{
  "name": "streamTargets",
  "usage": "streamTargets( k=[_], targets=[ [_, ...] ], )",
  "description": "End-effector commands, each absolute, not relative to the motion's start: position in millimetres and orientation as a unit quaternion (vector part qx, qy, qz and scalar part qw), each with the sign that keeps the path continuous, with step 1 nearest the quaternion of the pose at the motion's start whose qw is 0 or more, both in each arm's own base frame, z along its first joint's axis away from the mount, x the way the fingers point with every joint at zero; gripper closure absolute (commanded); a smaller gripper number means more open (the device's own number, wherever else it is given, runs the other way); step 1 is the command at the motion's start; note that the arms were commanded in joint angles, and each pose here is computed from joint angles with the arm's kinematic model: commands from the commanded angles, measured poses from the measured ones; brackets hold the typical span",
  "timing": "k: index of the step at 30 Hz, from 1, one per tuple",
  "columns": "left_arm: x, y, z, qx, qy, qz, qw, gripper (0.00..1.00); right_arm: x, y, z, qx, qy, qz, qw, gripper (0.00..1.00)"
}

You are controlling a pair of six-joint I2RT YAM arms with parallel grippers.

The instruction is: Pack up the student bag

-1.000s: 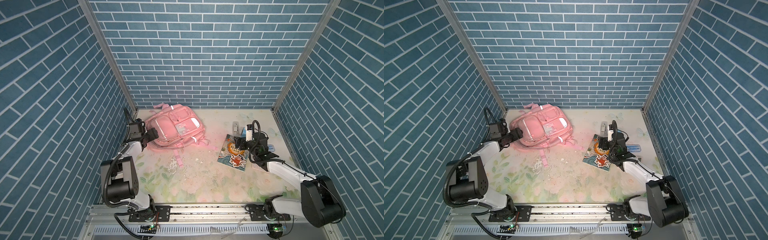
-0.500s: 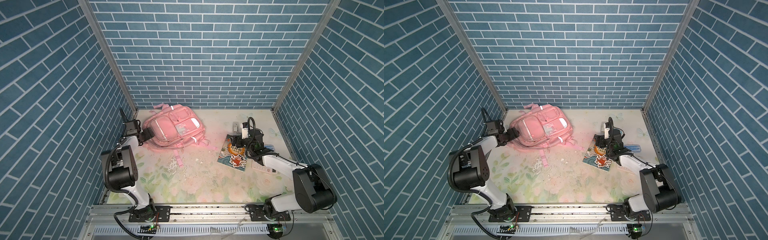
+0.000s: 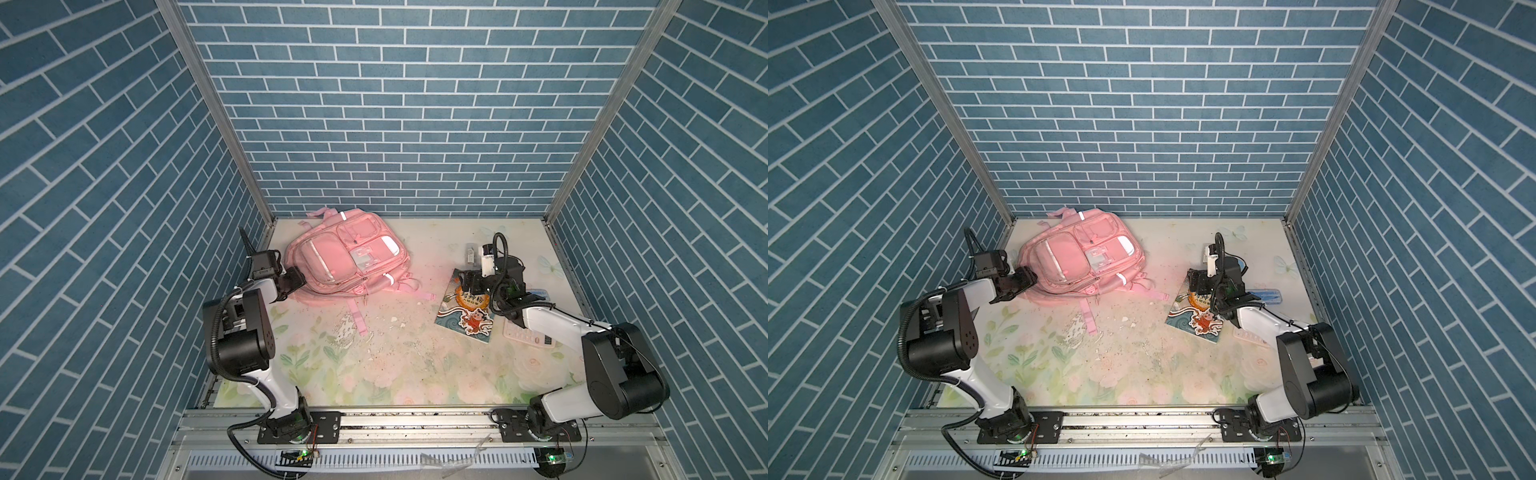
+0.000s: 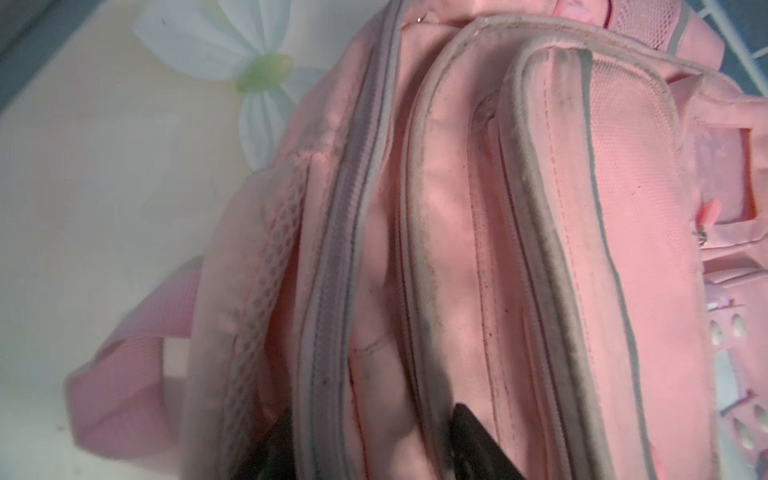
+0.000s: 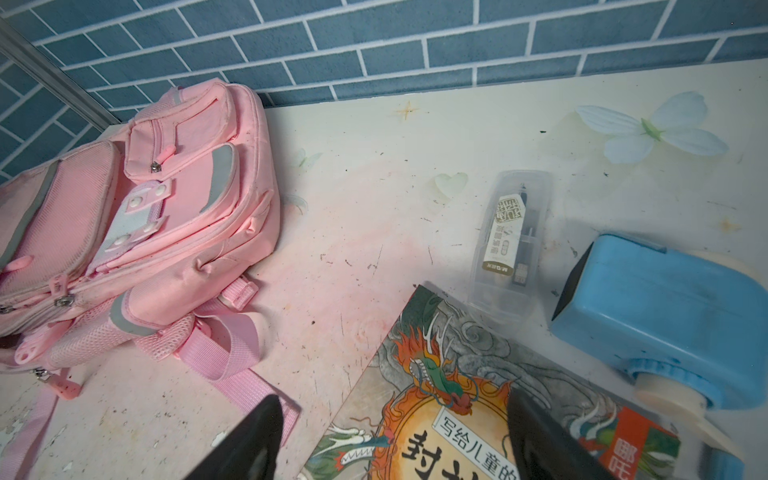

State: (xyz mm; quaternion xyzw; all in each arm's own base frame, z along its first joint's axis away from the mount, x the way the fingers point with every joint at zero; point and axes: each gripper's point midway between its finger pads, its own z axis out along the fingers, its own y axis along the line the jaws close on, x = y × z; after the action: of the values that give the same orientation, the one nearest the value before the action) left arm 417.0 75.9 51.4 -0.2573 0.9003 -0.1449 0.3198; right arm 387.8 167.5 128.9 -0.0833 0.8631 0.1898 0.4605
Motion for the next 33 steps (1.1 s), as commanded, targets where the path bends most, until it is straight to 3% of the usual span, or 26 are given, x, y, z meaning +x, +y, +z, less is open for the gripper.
streamTargets(
  k=[1, 7, 14, 21, 28, 30, 33],
  targets=[
    [373.8, 33.9, 22.8, -0.287, 0.904, -0.209, 0.238, 0.44, 386.2, 172.0, 139.3, -0.073, 0.86, 0.207, 0.461, 0.16],
    [350.2, -20.3, 33.9, -0.294, 0.89, -0.259, 0.232, 0.5, 383.1, 172.7, 135.5, -0.064, 0.864, 0.215, 0.45, 0.16],
    [320.1, -66.3, 61.0, -0.327, 0.86, -0.294, 0.261, 0.5, 377.0, 177.6, 135.7, -0.061, 0.867, 0.233, 0.437, 0.16],
    [311.8, -64.9, 107.3, -0.278, 0.875, -0.222, 0.329, 0.27, 371.5, 192.6, 138.1, -0.059, 0.868, 0.261, 0.419, 0.16],
    [353.2, -53.9, 160.1, -0.149, 0.911, -0.119, 0.366, 0.19, 367.0, 210.4, 137.9, 0.018, 0.891, 0.276, 0.361, 0.21],
    [368.5, -51.1, 161.3, -0.12, 0.921, -0.1, 0.357, 0.13, 362.2, 221.7, 139.2, 0.042, 0.892, 0.298, 0.338, 0.22],
    [393.7, -36.7, 157.5, -0.107, 0.929, -0.093, 0.341, 0.13, 357.3, 236.7, 141.8, 0.08, 0.886, 0.331, 0.315, 0.23]
  ],
)
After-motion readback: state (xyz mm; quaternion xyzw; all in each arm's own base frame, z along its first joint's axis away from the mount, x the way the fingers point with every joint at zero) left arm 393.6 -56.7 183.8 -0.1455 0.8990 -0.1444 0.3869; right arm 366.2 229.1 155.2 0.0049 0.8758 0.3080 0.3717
